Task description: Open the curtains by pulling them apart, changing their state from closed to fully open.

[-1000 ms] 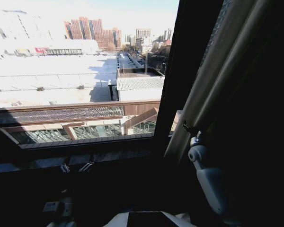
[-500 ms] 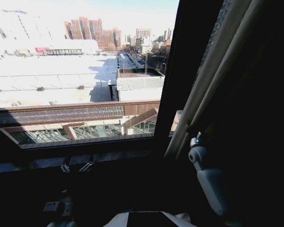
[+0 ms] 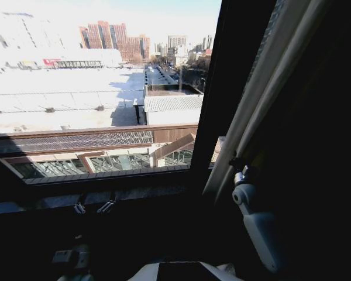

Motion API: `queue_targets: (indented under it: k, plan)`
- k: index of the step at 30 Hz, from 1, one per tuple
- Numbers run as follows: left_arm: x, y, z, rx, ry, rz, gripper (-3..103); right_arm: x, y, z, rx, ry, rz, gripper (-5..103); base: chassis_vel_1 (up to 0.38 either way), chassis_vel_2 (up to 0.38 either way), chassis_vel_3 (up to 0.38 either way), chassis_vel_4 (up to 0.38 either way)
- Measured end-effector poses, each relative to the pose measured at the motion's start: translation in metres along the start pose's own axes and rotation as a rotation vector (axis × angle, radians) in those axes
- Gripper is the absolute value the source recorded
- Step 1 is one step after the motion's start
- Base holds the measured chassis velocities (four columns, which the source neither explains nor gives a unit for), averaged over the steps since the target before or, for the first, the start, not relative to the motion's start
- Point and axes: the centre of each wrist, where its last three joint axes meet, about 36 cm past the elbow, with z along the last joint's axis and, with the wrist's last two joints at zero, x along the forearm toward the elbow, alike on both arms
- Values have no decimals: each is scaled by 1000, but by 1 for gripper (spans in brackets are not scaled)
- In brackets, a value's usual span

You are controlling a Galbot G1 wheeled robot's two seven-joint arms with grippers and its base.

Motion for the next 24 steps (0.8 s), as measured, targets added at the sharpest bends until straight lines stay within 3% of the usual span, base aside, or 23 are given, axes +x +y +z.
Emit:
queue_targets:
  k: [15,24]
  plan:
    - [-1,0,1,2,-4,2,100,7,-3,-3,-9,20,7,0,0,0,0,0]
    - [-3,1,5,3,-2,1,100,11,-2,1,-8,31,10,0,-116,-104,117,109]
